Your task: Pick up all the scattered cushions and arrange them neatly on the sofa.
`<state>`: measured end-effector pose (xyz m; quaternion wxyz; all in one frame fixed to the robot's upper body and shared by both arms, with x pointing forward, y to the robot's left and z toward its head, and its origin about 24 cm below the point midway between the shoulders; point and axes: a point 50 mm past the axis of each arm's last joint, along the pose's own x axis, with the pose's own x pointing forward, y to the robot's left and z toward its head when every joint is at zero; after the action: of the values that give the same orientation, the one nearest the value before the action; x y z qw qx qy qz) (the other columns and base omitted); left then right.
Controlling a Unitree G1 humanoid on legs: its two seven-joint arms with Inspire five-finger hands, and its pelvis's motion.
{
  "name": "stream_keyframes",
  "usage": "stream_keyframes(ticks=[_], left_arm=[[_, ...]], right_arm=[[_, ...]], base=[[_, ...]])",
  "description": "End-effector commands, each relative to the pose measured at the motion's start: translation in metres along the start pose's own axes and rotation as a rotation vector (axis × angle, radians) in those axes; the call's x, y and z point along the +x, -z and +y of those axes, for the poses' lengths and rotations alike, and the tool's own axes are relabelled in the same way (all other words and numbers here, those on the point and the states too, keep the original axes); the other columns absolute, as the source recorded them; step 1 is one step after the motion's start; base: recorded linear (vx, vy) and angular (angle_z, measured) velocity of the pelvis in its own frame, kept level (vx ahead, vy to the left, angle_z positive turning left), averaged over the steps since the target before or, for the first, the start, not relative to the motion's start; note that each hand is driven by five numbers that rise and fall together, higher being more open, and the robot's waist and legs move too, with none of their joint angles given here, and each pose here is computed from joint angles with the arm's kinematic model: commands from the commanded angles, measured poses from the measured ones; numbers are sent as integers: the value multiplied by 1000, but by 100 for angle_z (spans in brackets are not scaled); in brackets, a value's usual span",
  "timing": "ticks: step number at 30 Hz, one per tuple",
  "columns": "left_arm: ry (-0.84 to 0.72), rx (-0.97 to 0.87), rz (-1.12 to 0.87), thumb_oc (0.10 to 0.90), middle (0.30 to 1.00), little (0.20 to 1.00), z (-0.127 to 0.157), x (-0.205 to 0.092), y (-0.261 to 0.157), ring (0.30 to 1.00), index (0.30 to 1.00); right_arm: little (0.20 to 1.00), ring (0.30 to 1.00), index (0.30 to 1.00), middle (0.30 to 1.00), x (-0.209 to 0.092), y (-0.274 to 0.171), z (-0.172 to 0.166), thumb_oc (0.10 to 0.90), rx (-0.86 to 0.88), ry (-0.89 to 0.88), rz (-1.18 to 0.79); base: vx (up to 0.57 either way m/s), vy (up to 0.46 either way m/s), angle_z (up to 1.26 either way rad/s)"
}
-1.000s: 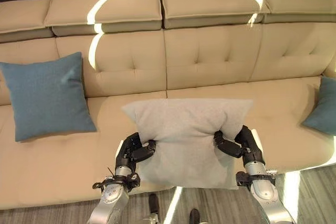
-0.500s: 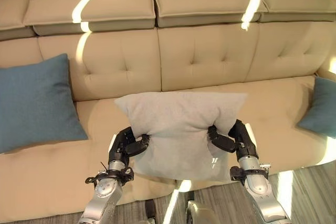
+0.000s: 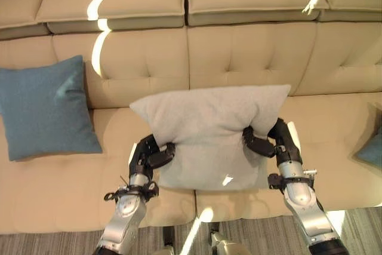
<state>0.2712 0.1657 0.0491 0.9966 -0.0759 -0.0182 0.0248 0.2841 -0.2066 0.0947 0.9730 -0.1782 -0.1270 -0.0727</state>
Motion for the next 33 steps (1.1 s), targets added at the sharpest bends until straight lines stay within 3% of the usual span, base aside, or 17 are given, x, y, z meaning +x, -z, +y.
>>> stream_keyframes(ticks=[1, 6, 15, 23, 24, 25, 33], left_arm=[[152, 7, -445, 400, 300, 300, -45, 31, -85, 300, 300], [134, 54, -642, 400, 300, 300, -74, 70, -148, 300, 300], [37, 211, -832, 400, 300, 300, -102, 107, -236, 300, 300], [-33, 298, -878, 403, 305, 305, -105, 117, -272, 305, 305], [-37, 303, -870, 532, 498, 498, -104, 118, -275, 498, 498], [-41, 321, -851, 800, 900, 900, -103, 122, -278, 900, 900], [-50, 403, -807, 800, 900, 900, -70, 123, -258, 900, 900]], right_arm=[[300, 300, 300, 300, 34, -75, 4, 400, 157, 87, -365], [300, 300, 300, 300, 82, -131, -2, 400, 128, 182, -522], [300, 300, 300, 300, 133, -216, -14, 400, -20, 337, -692], [300, 300, 300, 300, 151, -239, -12, 400, -117, 347, -672], [547, 547, 547, 547, 155, -235, -11, 565, -127, 333, -643], [900, 900, 900, 900, 159, -230, -6, 800, -147, 292, -599], [900, 900, 900, 900, 158, -197, -10, 800, -218, 207, -515]], base=[[-121, -8, 19], [-104, 3, 3], [-31, 9, 1], [-19, -6, 9], [-17, -24, 4], [-24, -36, -5], [-6, -6, 9]])
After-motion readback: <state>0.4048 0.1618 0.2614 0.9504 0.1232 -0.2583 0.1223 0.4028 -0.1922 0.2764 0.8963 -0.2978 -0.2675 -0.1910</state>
